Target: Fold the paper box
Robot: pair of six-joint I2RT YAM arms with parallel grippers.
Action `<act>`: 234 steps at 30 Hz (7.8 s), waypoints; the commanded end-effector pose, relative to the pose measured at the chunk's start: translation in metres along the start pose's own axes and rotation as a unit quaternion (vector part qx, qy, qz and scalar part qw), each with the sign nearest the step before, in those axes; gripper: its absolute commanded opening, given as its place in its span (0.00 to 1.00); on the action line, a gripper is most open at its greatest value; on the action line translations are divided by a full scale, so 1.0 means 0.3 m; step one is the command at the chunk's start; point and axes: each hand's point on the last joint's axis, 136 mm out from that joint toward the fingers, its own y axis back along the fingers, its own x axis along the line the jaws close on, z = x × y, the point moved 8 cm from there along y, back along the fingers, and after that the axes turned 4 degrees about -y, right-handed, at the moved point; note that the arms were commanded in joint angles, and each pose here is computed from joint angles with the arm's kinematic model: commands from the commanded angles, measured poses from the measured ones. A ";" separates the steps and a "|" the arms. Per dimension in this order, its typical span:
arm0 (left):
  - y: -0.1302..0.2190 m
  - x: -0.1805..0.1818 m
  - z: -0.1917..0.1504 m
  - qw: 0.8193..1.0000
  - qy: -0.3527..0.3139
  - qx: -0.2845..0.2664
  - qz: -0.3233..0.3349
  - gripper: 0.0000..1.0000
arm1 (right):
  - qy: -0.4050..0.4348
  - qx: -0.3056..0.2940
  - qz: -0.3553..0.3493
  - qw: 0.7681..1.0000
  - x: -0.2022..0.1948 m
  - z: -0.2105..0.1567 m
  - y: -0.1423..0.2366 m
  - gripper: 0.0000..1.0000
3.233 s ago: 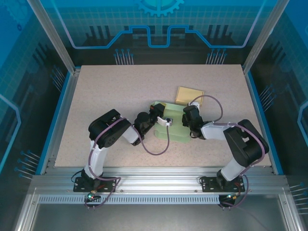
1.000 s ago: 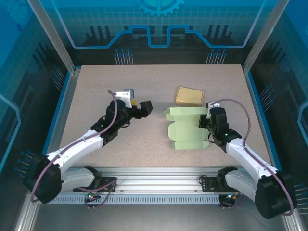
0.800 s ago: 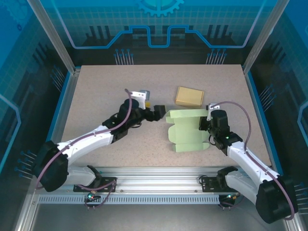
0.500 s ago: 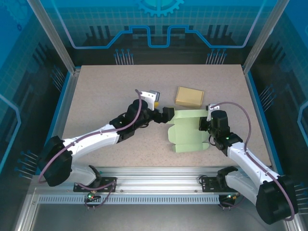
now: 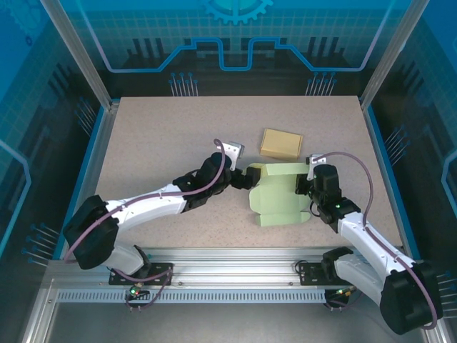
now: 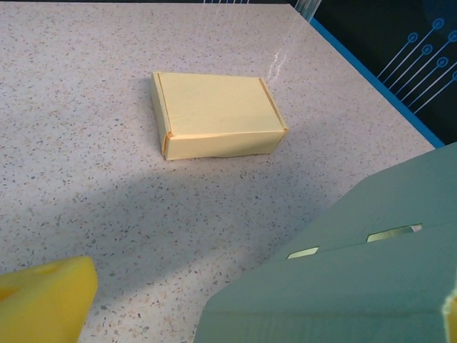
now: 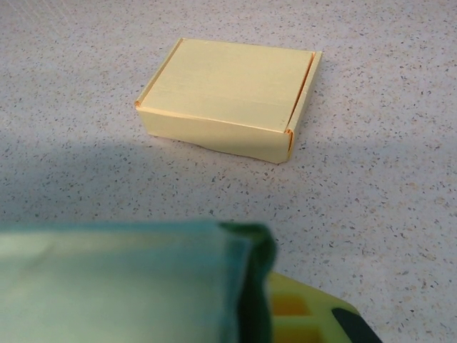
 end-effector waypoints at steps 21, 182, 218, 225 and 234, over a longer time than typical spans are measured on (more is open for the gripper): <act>0.035 -0.045 -0.026 0.993 0.009 -0.111 -0.026 0.99 | -0.003 -0.025 -0.003 1.000 -0.014 0.015 0.016 0.00; -0.108 -0.140 0.011 0.931 -0.327 -0.102 -0.123 0.79 | -0.009 -0.029 -0.009 0.999 -0.022 0.014 0.022 0.00; -0.165 -0.125 0.069 0.952 -0.243 -0.187 0.005 0.29 | -0.014 -0.029 -0.011 0.999 -0.025 0.011 0.025 0.00; -0.202 -0.173 0.074 0.928 -0.242 -0.245 0.144 0.30 | -0.025 -0.043 -0.015 0.999 -0.030 0.000 0.039 0.00; -0.216 -0.178 0.110 0.915 -0.202 -0.286 0.199 0.22 | -0.033 -0.067 -0.016 0.997 -0.032 0.012 0.095 0.00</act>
